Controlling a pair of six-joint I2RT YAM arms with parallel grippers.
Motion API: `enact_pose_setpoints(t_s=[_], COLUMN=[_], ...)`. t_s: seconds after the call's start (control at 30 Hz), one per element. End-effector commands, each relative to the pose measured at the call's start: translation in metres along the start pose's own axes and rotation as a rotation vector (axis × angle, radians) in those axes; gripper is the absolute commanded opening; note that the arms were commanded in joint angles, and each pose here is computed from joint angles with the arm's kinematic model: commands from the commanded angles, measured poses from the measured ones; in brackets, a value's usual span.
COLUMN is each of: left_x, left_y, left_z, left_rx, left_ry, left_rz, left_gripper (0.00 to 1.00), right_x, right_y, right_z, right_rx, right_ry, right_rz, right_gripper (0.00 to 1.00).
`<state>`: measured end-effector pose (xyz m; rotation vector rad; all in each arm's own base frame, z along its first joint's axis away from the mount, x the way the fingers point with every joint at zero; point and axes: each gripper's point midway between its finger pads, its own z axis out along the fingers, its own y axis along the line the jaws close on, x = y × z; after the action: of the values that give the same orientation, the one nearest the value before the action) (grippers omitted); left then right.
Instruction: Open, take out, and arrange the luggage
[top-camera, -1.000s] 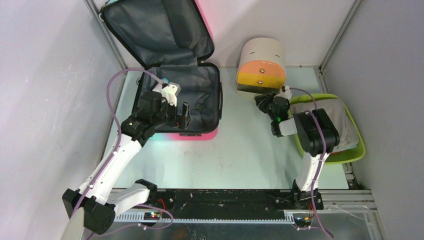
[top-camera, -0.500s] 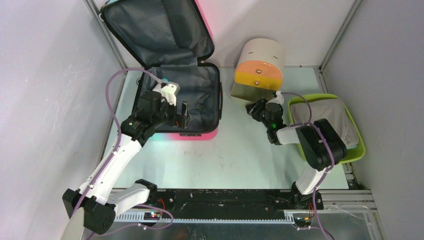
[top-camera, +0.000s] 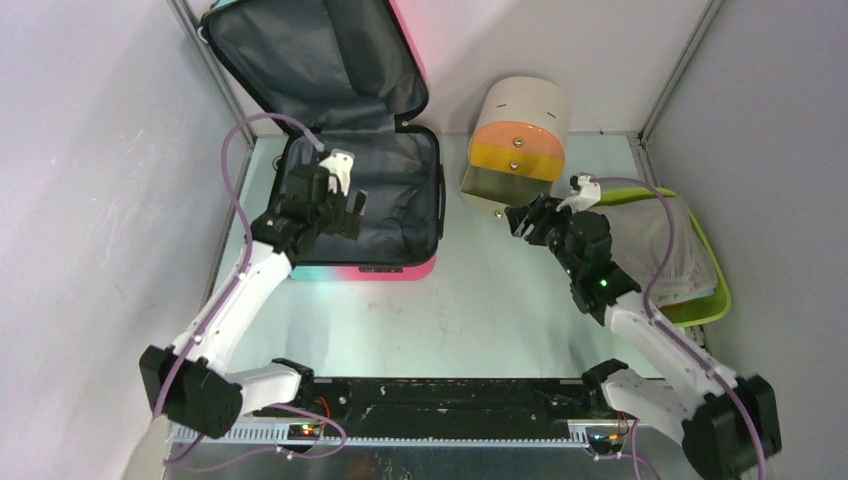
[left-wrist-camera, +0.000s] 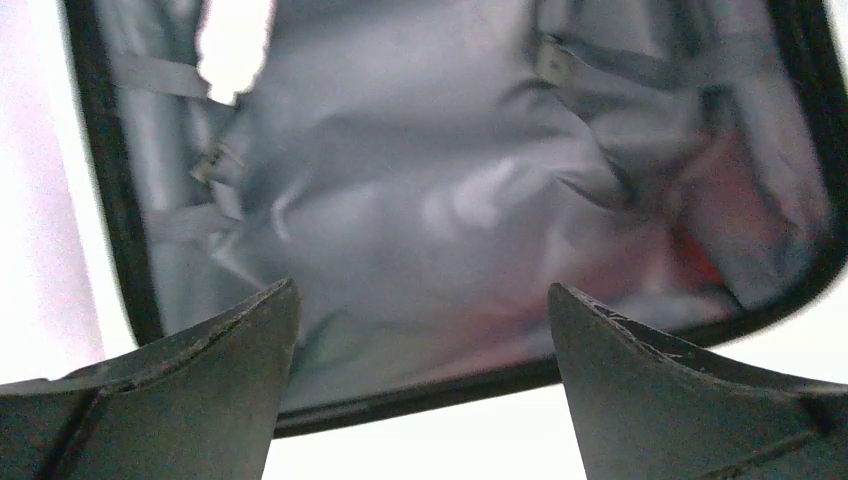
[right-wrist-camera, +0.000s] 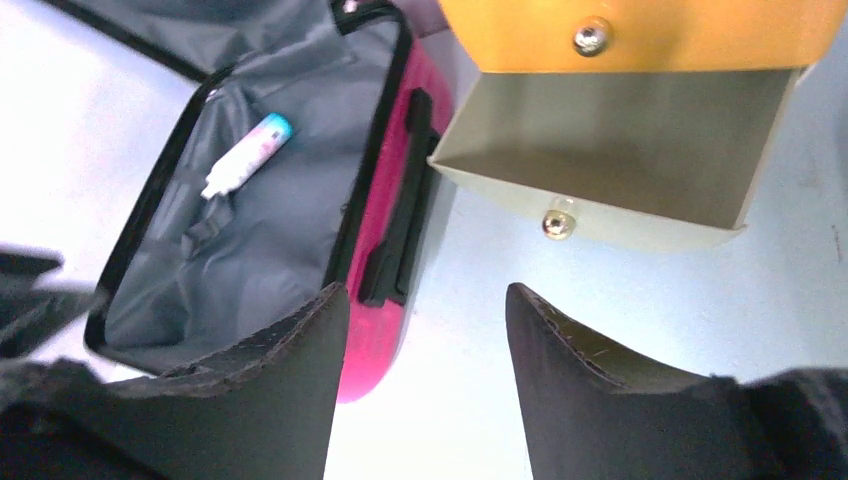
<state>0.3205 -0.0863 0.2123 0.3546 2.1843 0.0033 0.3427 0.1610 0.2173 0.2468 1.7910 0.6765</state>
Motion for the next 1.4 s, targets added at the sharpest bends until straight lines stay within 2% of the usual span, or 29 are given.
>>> enact_pose_setpoints(t_s=[0.0, 0.1, 0.17, 0.27, 0.3, 0.37, 0.4, 0.57, 0.7, 0.8, 1.07, 1.2, 1.37], left_x=[-0.030, -0.041, -0.041, -0.038, -0.035, -0.037, -0.040, -0.029, -0.017, -0.006, 0.009, 0.010, 0.005], left_y=[0.042, 0.058, 0.068, 0.087, 0.097, 0.110, 0.113, 0.129, 0.139, 0.150, 0.153, 0.150, 0.147], left_z=[0.013, 0.032, 0.053, 0.090, 0.094, 0.114, 0.128, 0.171, 0.191, 0.200, 0.220, 0.224, 0.219], left_rx=[-0.119, -0.150, -0.185, -0.245, -0.283, -0.331, -0.341, -0.346, -0.347, -0.380, -0.334, -0.305, -0.281], left_ry=[0.019, 0.037, 0.091, 0.196, 0.227, 0.271, 0.285, 0.405, 0.435, 0.465, 0.479, 0.469, 0.455], left_rz=[0.076, 0.129, 0.179, 0.169, 0.163, 0.163, 0.166, 0.168, 0.154, 0.176, 0.137, 0.114, 0.097], left_gripper=[1.00, 1.00, 1.00, 1.00, 0.99, 0.99, 0.99, 0.97, 0.95, 0.92, 0.81, 0.62, 0.29], right_x=[-0.013, -0.012, -0.011, -0.021, -0.021, -0.022, -0.021, -0.014, -0.021, -0.027, -0.015, -0.016, -0.012], right_y=[0.017, 0.025, 0.032, 0.038, 0.039, 0.043, 0.043, 0.048, 0.054, 0.049, 0.044, 0.046, 0.050], right_z=[-0.041, -0.061, -0.073, -0.090, -0.093, -0.098, -0.101, -0.108, -0.110, -0.103, -0.095, -0.095, -0.096], right_rx=[-0.048, -0.098, -0.138, -0.169, -0.173, -0.194, -0.200, -0.235, -0.270, -0.236, -0.262, -0.275, -0.298], right_ry=[0.018, 0.042, 0.051, 0.016, 0.014, 0.015, 0.020, 0.051, 0.021, 0.005, 0.066, 0.059, 0.077], right_rz=[-0.175, -0.213, -0.232, -0.245, -0.243, -0.229, -0.224, -0.216, -0.247, -0.179, -0.147, -0.144, -0.130], right_gripper=[0.63, 0.74, 0.79, 0.81, 0.85, 0.98, 0.99, 1.00, 1.00, 1.00, 0.98, 0.96, 0.91])
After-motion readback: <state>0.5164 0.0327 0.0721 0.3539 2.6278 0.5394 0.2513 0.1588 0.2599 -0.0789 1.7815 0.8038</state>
